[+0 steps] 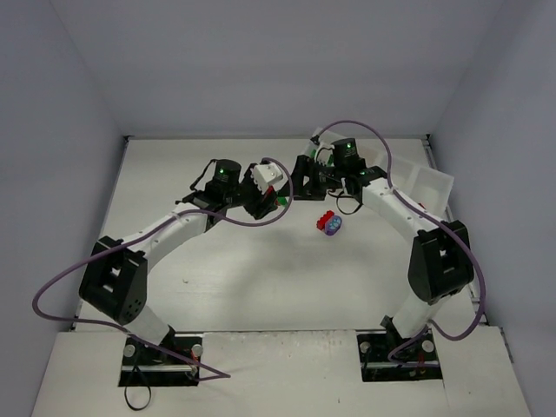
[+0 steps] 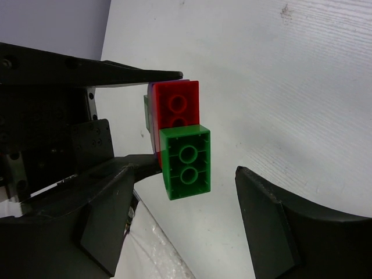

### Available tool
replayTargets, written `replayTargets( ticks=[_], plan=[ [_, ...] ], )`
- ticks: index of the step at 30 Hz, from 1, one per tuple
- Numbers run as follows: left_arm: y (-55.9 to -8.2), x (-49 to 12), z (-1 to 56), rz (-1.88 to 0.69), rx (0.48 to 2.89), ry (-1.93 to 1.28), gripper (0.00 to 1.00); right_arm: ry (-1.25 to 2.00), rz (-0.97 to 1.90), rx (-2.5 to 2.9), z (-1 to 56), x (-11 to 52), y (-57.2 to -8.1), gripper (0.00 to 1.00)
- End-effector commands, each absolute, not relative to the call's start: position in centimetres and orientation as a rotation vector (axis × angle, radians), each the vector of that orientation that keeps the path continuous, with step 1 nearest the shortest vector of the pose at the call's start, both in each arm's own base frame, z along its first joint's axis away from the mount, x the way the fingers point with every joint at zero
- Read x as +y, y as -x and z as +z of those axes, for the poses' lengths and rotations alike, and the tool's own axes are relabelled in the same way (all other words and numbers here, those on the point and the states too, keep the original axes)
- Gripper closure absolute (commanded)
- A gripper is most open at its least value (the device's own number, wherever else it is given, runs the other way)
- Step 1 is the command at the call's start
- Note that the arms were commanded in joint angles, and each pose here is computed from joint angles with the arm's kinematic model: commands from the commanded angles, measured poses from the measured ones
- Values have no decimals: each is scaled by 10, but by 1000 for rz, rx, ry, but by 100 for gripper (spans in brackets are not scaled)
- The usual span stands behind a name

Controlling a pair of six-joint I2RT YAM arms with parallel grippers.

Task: Sort the legos into containers by color

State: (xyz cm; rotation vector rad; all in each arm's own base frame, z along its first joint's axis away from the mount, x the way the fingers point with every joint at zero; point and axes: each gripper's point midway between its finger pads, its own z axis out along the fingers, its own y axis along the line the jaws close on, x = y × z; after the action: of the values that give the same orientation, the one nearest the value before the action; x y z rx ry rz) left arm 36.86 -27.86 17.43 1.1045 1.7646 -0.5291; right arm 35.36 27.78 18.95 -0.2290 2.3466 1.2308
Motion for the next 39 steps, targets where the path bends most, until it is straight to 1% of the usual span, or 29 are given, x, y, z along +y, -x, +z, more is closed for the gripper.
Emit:
replayTargets(
  ticks=[1, 9, 14, 15, 17, 18, 20, 21, 23, 24, 26, 27, 28, 29, 39],
  plan=[
    [-371, -290, 240, -542, 1559, -1051, 65, 292, 1280, 2261, 213, 288, -357, 33],
    [-366, -292, 246, -562, 1533, -1048, 65, 297, 1289, 2256, 207, 291, -361, 34],
    [-365, -292, 244, -564, 1530, -1044, 65, 312, 1348, 2232, 212, 297, -359, 39],
    [-365, -292, 244, -565, 1528, -1044, 65, 317, 1359, 2228, 212, 298, -358, 44],
    [-365, -293, 245, -565, 1522, -1038, 65, 327, 1389, 2222, 213, 300, -357, 49],
    [-366, -292, 246, -560, 1518, -1033, 65, 328, 1398, 2220, 213, 301, -356, 56],
    [-367, -292, 246, -558, 1517, -1030, 65, 341, 1420, 2215, 214, 303, -354, 65],
    [-367, -292, 246, -555, 1516, -1029, 65, 345, 1424, 2215, 214, 304, -354, 73],
    [-368, -292, 244, -552, 1522, -1028, 65, 349, 1429, 2213, 215, 304, -353, 81],
    [-368, -291, 244, -550, 1521, -1024, 64, 350, 1428, 2214, 214, 303, -353, 87],
    [-368, -291, 243, -552, 1522, -1021, 64, 350, 1428, 2214, 214, 303, -353, 88],
    [-369, -290, 244, -547, 1517, -1013, 65, 353, 1431, 2216, 213, 304, -352, 90],
    [-368, -291, 244, -548, 1517, -1012, 64, 354, 1432, 2216, 213, 303, -351, 97],
    [-369, -291, 242, -548, 1522, -1011, 65, 362, 1436, 2214, 213, 304, -350, 100],
    [-365, -285, 228, -535, 1558, -1014, 65, 377, 1336, 2143, 230, 290, -360, 100]
  ],
)
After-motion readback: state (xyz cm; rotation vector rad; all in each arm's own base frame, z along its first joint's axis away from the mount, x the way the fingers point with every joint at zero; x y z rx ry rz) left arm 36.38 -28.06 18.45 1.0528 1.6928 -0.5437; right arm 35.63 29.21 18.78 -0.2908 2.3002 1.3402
